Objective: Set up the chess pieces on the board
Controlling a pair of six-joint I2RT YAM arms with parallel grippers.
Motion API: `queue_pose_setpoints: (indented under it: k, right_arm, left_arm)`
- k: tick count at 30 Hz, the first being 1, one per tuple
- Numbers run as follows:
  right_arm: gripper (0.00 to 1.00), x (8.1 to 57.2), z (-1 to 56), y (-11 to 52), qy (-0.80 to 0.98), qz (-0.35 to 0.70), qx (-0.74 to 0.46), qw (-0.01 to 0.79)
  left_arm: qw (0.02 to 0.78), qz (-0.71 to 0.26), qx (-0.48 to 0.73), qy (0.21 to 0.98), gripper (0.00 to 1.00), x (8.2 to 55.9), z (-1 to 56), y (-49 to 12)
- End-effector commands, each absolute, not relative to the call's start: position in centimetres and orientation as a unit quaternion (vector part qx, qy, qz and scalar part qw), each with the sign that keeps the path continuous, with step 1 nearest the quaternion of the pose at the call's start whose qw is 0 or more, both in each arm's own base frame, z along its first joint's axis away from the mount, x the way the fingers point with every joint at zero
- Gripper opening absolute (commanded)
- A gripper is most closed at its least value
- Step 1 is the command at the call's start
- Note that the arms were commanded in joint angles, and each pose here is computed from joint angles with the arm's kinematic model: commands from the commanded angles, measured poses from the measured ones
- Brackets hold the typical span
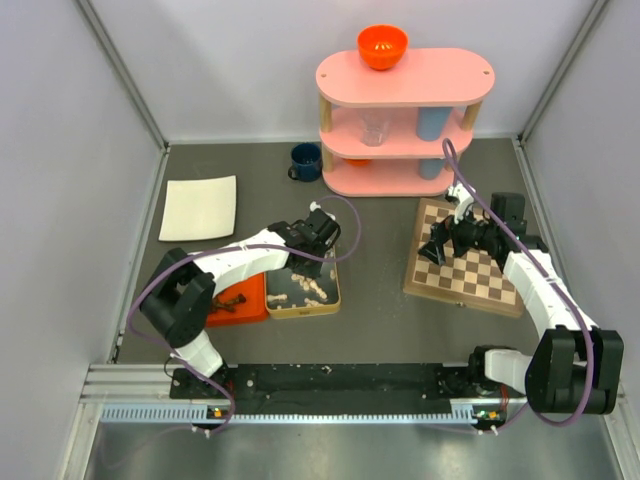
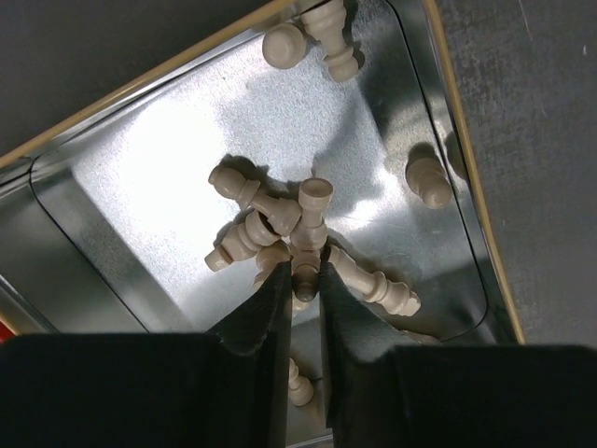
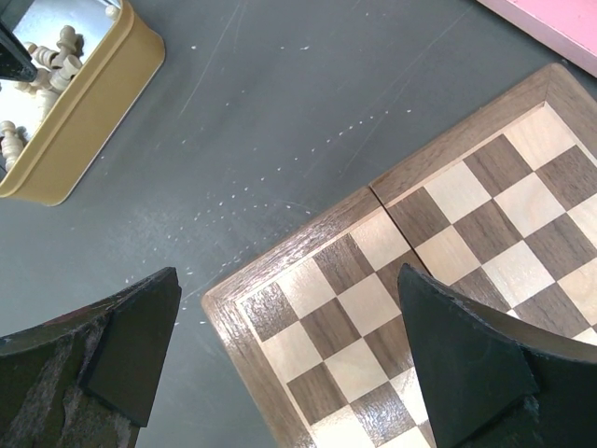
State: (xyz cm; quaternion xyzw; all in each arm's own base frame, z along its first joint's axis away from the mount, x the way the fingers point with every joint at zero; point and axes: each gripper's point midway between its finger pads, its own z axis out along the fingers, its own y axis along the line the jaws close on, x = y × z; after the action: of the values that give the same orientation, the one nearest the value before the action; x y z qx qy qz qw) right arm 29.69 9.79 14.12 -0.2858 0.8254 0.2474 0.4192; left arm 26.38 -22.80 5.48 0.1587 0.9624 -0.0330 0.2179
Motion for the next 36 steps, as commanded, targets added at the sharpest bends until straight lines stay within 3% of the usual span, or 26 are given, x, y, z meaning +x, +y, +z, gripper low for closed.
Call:
queue_pose_setpoints:
  k: [1,8,25,36]
  right_arm:
    - [0.99,31.2,16.4,9.9,0.807,0.233,-0.304,0.449]
    - [0.99,31.2,16.4,9.9,0.808,0.232,-0.305,0.448]
    - [0.99,31.2,16.7,9.9,0.805,0.23,-0.307,0.452]
    - [0.99,31.2,16.9,9.9,0.804,0.23,-0.308,0.453]
  left_arm:
    - [0.222,-0.041,0.163,0.961,0.16,26.6,6.2,-23.5]
    - [0.263,-0.052,0.161,0.95,0.02,27.2,9.6,-23.5]
    - [0.296,-0.07,0.184,0.935,0.0,27.2,13.6,-23.5]
    - [0.301,-0.198,0.222,0.906,0.0,25.5,17.7,-27.8]
